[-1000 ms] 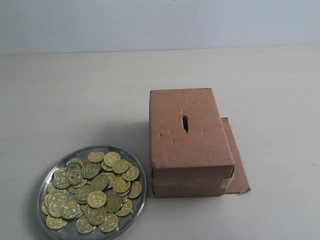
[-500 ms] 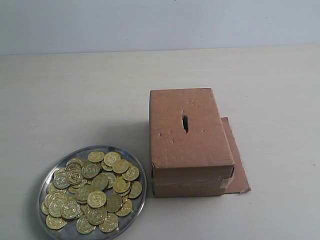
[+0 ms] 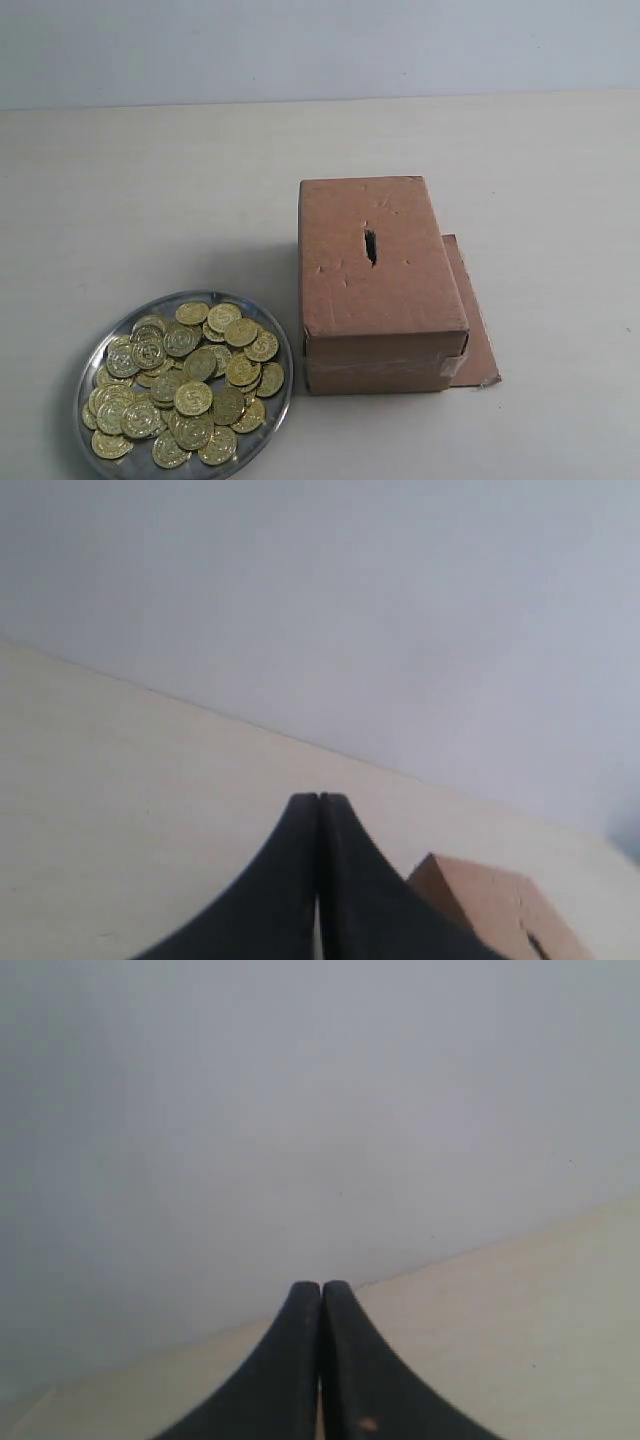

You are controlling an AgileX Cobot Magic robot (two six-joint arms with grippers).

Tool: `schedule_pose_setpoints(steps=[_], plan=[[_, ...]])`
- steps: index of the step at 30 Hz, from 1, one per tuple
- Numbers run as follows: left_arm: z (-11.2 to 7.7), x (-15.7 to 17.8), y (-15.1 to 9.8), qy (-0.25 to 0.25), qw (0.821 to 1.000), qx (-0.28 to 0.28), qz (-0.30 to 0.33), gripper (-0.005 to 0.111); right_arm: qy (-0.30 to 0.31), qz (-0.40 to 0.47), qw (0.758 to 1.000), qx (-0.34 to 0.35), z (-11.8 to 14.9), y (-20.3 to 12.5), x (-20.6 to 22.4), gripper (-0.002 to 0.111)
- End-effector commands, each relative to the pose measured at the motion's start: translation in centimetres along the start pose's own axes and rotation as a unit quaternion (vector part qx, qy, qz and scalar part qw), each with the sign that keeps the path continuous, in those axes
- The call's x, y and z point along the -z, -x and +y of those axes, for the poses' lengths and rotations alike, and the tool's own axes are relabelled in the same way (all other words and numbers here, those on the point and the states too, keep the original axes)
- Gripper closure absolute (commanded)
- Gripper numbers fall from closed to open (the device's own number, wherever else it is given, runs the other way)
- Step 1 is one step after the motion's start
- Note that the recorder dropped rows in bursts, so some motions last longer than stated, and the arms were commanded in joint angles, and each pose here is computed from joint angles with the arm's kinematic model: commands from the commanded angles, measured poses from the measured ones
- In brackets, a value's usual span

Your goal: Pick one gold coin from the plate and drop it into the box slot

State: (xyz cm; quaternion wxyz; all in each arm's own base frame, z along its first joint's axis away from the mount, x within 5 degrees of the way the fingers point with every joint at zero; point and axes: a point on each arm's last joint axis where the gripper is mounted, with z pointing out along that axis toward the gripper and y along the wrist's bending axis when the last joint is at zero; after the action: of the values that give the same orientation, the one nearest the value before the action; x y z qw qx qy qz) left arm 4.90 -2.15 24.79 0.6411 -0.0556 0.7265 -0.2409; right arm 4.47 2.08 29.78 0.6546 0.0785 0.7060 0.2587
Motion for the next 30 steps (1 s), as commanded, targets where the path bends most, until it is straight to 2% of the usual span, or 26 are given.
schedule_pose_setpoints(steps=[1,5,9,11,13,16,19,20,22,24,28,29,30], plan=[[-2.4,-1.1,2.0,-0.073,0.975,-0.173,0.116,0.107,0.001,0.161,0.982,0.097,1.3,1.5,-2.8,0.108],[-3.3,-4.1,2.3,-0.141,0.921,-0.285,0.224,0.107,0.013,0.323,0.937,0.136,0.9,0.8,-6.5,0.108],[-3.9,-8.1,2.0,-0.209,0.884,-0.311,0.279,0.107,0.005,0.402,0.908,0.121,-0.3,-0.5,-9.6,0.108],[-4.1,-10.4,1.1,-0.249,0.849,-0.344,0.313,0.107,0.011,0.431,0.895,0.112,-1.0,-1.4,-11.2,0.108],[-4.5,-12.3,-0.6,-0.300,0.798,-0.391,0.347,0.107,0.024,0.456,0.885,0.095,-1.3,-2.3,-12.4,0.108],[-5.1,-14.3,-3.6,-0.378,0.700,-0.474,0.377,0.107,0.064,0.491,0.863,0.103,-1.2,-4.0,-13.8,0.108],[-5.5,-15.5,-6.6,-0.435,0.615,-0.522,0.400,0.107,0.083,0.523,0.841,0.108,-0.8,-5.5,-14.5,0.108],[-5.6,-16.0,-8.3,-0.461,0.565,-0.546,0.413,0.107,0.093,0.535,0.832,0.114,-0.4,-6.2,-14.6,0.108],[-5.6,-16.2,-9.7,-0.474,0.521,-0.571,0.423,0.102,0.102,0.537,0.828,0.122,0.0,-6.4,-14.6,0.108],[-5.4,-16.4,-10.7,-0.475,0.480,-0.605,0.422,0.093,0.105,0.535,0.829,0.125,0.1,-6.4,-14.5,0.108],[-5.4,-16.8,-11.2,-0.472,0.441,-0.650,0.400,0.076,0.106,0.529,0.832,0.128,0.2,-6.1,-14.4,0.108],[-5.3,-17.0,-11.2,-0.472,0.427,-0.665,0.391,0.074,0.106,0.528,0.833,0.127,0.2,-6.1,-14.4,0.108],[-5.0,-17.1,-11.2,-0.474,0.401,-0.684,0.383,0.071,0.107,0.528,0.833,0.127,0.2,-6.1,-14.4,0.108]])
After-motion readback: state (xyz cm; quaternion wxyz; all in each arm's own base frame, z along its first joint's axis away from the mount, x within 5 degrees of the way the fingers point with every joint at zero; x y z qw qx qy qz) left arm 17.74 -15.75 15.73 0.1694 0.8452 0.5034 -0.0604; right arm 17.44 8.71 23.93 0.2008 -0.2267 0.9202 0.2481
